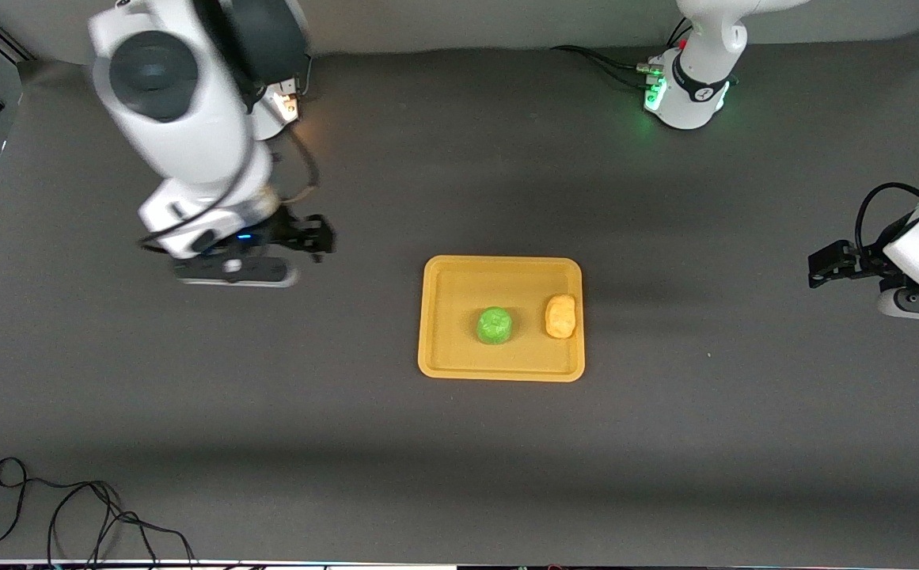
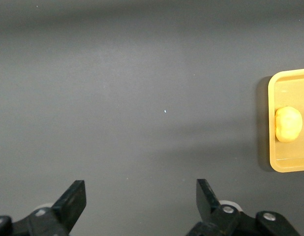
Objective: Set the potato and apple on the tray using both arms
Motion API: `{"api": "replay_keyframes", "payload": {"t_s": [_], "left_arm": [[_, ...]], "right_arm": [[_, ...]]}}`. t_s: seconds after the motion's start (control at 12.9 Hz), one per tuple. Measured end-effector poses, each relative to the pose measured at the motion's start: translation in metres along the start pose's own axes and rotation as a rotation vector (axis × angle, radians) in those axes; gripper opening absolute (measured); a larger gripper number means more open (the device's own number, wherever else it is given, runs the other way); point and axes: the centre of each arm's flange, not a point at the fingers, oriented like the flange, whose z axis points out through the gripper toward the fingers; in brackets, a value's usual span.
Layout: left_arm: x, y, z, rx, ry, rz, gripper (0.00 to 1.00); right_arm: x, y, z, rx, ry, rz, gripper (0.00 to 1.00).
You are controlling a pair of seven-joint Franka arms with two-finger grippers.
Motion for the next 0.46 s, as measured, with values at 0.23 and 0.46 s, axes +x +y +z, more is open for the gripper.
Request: {"api": "replay_keyframes", "payload": {"t_s": [0.23,0.46], "left_arm": [[0.0,0.0,0.0,0.0,0.0,0.0,1.0],[0.0,0.0,0.0,0.0,0.0,0.0,1.0]], "right_arm": [[0.006,0.11,0.007,0.023,-0.022,-0.002,1.0],[0.016,0.209,0.02,0.039,-0.025,-0.009,1.0]]}}
